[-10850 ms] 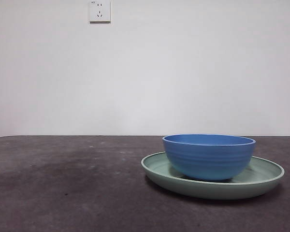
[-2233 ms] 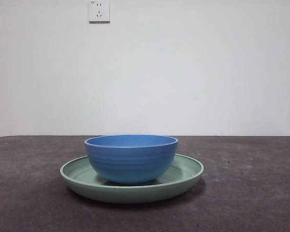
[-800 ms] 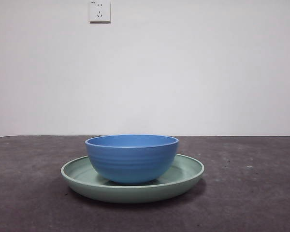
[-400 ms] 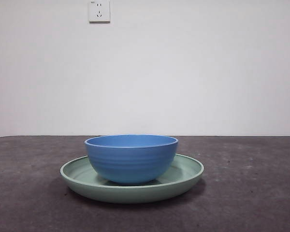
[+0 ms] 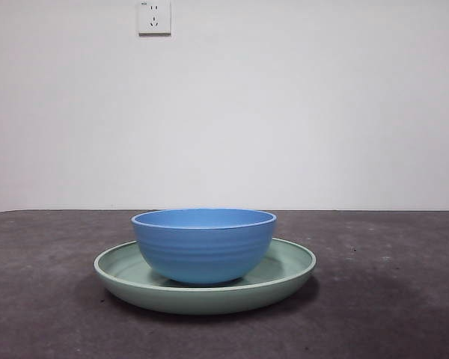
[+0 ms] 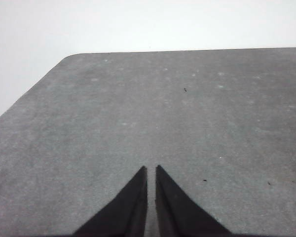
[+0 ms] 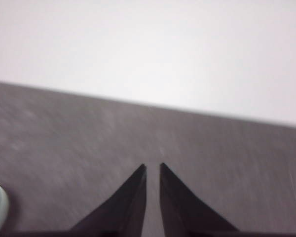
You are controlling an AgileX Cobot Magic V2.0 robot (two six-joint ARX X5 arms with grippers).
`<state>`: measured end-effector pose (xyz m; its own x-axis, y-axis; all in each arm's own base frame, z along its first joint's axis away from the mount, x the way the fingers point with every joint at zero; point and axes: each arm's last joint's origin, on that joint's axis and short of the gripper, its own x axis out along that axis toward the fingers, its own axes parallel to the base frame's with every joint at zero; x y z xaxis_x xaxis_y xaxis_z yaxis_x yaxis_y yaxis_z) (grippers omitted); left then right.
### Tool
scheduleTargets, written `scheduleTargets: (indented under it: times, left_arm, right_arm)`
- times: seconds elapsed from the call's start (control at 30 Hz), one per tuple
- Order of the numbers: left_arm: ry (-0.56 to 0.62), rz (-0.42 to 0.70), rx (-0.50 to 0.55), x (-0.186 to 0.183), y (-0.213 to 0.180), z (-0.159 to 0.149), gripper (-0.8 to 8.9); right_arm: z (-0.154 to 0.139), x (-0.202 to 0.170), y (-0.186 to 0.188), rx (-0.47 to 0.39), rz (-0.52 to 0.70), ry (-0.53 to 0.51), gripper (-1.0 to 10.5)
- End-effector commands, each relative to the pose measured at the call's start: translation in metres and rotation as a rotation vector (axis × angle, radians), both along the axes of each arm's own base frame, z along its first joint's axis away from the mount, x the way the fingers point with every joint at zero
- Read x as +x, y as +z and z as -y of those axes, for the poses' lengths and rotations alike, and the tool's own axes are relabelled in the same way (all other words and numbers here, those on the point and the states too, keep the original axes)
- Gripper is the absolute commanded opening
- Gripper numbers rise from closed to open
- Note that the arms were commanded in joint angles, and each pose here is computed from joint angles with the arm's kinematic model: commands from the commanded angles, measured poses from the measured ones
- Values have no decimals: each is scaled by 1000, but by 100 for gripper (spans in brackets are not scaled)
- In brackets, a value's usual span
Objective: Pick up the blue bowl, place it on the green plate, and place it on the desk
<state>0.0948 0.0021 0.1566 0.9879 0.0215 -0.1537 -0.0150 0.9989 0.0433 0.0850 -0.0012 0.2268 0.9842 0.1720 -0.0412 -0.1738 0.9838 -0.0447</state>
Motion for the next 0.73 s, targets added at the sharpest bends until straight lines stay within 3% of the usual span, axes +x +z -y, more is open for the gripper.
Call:
scheduleTargets:
  times: [0.03,0.27,0.73]
  left_arm:
    - [-2,-26,15,1,-7,0,27]
    - [-2,-26,15,1,-7,0,27]
    - [-2,-26,15,1,-7,0,27]
  right_arm:
    - [2,4,-26,-11,-17,-55,41]
    - [6,8,-57,-3,-60,-188,41]
    - [9,10,-77,2,-132,-268,41]
